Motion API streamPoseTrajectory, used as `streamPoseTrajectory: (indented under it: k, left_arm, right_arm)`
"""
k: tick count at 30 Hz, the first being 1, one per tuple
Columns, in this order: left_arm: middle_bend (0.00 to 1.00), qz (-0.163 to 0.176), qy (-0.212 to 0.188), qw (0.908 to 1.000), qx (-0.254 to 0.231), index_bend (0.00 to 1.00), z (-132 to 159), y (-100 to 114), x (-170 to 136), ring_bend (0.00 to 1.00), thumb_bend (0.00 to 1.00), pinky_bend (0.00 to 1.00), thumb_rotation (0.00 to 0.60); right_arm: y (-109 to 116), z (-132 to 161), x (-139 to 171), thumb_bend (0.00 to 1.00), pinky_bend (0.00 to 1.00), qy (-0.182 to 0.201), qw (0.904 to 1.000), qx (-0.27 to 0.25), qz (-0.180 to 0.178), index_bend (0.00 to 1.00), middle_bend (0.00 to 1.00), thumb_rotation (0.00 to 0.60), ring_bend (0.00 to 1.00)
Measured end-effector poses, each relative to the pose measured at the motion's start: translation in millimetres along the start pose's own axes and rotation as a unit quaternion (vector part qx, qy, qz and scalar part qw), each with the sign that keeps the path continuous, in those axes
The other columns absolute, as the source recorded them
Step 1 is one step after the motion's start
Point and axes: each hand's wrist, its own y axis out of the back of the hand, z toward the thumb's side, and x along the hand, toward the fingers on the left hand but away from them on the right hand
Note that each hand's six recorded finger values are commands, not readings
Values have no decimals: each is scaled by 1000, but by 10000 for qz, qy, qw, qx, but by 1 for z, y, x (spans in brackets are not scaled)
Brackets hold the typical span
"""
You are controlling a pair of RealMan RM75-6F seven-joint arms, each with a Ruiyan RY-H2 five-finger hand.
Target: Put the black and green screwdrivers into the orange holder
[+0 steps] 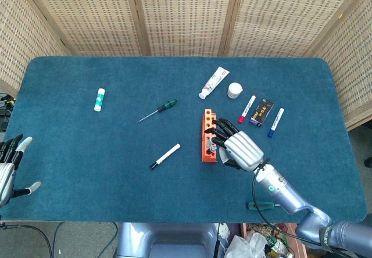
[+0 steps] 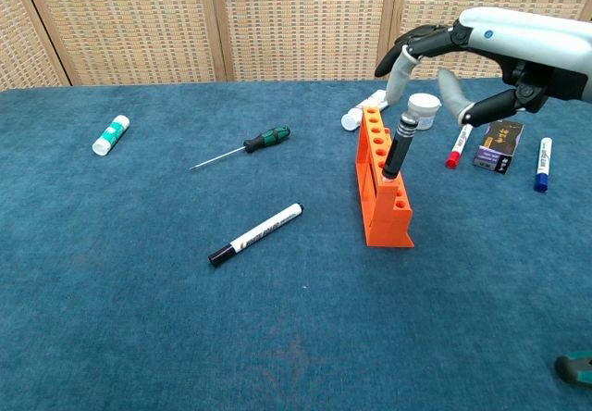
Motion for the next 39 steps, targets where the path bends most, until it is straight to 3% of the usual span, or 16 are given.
streamPoseTrajectory:
  k: [10,39]
  left_arm:
    - [0,-18,-13,10000,1,0,1,0,0,0,0,0,600]
    - [0,-33,-1,10000,-12,0,0,0,1,0,0,0,600]
  right_arm:
    - [15,-13,20,832,0,-50,9998,25,-213,380,183,600,0]
    - [-12,-10,8,832,0,-60,10000,-13,15,380,183,600,0]
